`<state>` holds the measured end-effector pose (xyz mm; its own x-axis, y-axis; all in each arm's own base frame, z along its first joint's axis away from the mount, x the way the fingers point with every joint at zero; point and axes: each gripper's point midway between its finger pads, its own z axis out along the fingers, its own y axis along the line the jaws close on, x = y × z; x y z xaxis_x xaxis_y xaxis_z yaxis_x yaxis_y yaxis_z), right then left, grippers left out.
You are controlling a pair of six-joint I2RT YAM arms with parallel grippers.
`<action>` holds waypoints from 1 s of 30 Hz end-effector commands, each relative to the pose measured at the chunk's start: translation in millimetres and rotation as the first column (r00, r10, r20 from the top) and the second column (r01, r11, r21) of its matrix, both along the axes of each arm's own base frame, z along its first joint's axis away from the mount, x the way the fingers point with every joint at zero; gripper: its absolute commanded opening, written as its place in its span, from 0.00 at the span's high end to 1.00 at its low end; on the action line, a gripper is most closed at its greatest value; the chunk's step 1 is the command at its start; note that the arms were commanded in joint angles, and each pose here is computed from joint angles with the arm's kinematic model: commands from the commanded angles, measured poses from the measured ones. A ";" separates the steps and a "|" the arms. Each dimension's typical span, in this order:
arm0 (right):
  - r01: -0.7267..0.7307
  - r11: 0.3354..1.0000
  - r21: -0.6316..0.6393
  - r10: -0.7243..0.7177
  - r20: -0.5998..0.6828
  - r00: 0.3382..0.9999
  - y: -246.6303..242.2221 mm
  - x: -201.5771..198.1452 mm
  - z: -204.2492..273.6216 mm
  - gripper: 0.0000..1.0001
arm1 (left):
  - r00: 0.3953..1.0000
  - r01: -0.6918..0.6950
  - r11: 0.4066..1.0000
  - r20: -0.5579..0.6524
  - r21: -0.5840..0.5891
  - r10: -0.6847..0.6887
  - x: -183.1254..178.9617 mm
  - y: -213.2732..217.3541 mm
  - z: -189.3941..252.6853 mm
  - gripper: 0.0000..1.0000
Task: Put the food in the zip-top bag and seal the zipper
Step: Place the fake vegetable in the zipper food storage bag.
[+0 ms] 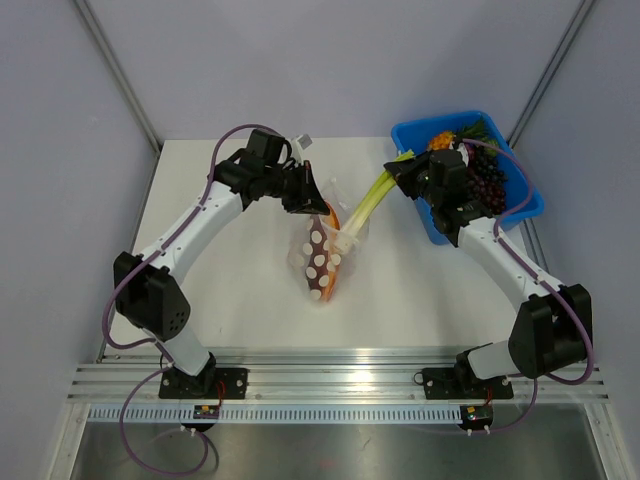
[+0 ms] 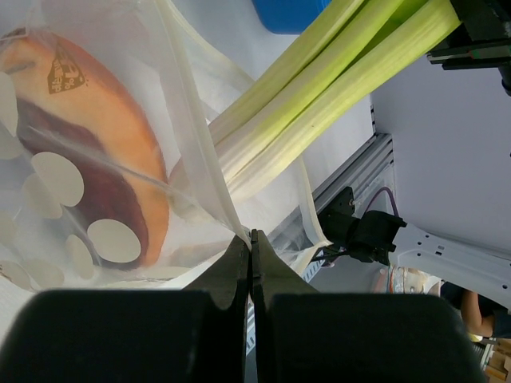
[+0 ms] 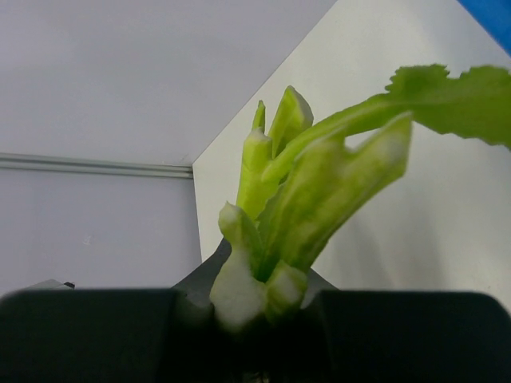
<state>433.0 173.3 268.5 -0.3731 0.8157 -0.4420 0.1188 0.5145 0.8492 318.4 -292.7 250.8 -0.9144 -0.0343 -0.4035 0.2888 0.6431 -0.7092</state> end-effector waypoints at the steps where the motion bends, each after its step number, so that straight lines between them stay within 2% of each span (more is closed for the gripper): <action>1: -0.016 0.997 0.070 0.007 0.123 0.992 1.9 -3.1 55.6 1.00 | 0.999 0.034 0.998 0.039 -0.045 -0.032 2.2 -7.8 12.8 1.00; 4: -0.016 0.998 0.064 0.007 0.141 0.990 0.4 -6.6 63.8 1.00 | 0.999 0.034 0.998 0.035 -0.043 -0.032 2.4 -7.9 11.0 1.00; 13: -0.003 0.996 0.094 -0.003 0.057 0.998 3.2 -3.0 23.4 1.00 | 0.998 0.044 0.998 0.042 -0.048 -0.042 2.2 -11.1 14.7 1.00; 21: 0.001 0.995 0.099 -0.004 0.034 0.999 5.9 -0.4 12.3 1.00 | 0.998 0.043 0.998 0.041 -0.046 -0.041 1.1 -12.2 14.1 1.00; 30: -0.043 0.987 0.153 0.033 0.071 0.997 15.1 -0.5 34.2 1.00 | 0.999 0.047 0.998 0.027 -0.040 -0.046 -0.8 -12.9 5.7 1.00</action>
<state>426.7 177.8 265.8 -0.3837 0.8461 -0.3701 0.1335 0.4474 0.8843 315.3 -297.4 247.4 -0.9192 -0.0194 -0.3933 0.2911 0.6393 -0.7118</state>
